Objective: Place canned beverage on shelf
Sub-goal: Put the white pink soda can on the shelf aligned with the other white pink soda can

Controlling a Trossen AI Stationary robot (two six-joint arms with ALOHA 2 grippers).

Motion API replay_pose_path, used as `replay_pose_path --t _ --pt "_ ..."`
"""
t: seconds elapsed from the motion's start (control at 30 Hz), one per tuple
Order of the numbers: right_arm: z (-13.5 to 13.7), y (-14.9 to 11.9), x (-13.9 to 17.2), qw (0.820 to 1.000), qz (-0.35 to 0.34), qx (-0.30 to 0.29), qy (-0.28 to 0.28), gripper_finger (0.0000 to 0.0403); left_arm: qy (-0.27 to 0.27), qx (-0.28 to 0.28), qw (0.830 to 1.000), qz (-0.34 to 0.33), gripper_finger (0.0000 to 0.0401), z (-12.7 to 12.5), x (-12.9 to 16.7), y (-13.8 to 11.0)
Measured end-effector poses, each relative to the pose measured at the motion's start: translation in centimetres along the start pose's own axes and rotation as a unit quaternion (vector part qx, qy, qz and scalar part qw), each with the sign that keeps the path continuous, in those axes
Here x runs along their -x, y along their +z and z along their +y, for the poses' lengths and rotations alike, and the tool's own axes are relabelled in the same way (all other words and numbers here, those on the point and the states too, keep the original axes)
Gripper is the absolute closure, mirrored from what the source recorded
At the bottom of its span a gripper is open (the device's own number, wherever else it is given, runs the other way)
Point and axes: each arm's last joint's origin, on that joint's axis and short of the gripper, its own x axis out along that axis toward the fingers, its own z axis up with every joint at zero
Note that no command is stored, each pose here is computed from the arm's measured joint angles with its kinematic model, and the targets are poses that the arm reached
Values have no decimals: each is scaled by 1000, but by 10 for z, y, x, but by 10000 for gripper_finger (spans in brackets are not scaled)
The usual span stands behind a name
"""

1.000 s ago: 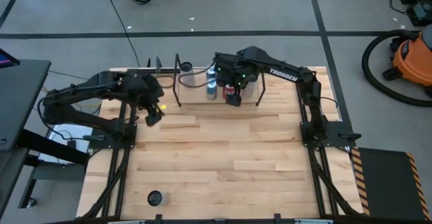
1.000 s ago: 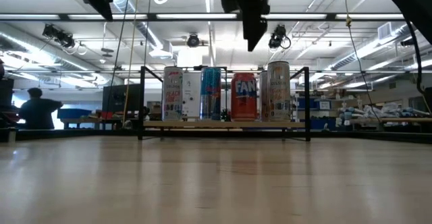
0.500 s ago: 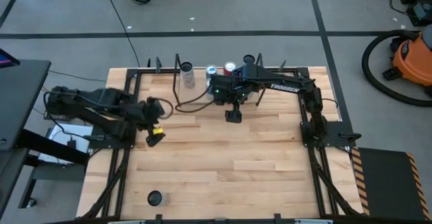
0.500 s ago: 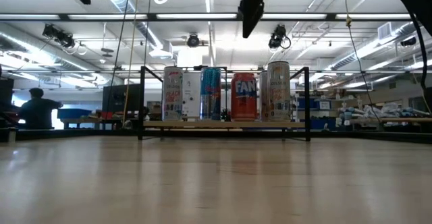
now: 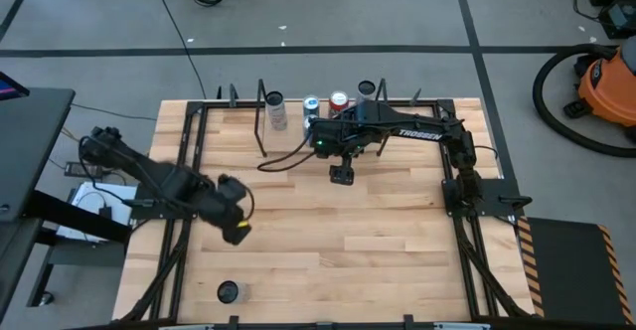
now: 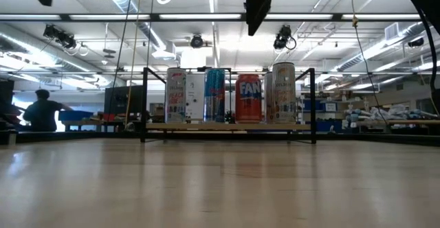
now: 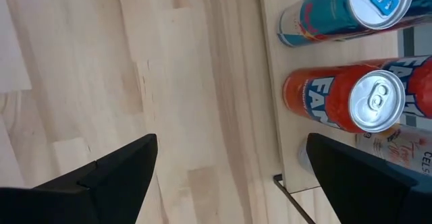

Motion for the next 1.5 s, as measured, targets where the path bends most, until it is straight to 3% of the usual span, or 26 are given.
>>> replay_pose_path --t 0.33,0.67,0.83,1.13,1.5 --pt "0 0 0 1000 0 4 0 13 -13 70 997 31 85 -37 -24 -45" --pt "2 0 0 1000 0 7 1 13 -20 146 987 55 85 -60 -42 -85" --pt "2 0 0 1000 0 7 4 13 -38 159 984 67 85 -72 -53 -97" --pt "3 0 0 1000 0 8 5 13 -20 188 979 80 85 -81 -70 -120" --pt "2 0 0 1000 -3 15 5 13 -49 205 972 104 85 -93 -79 -128"
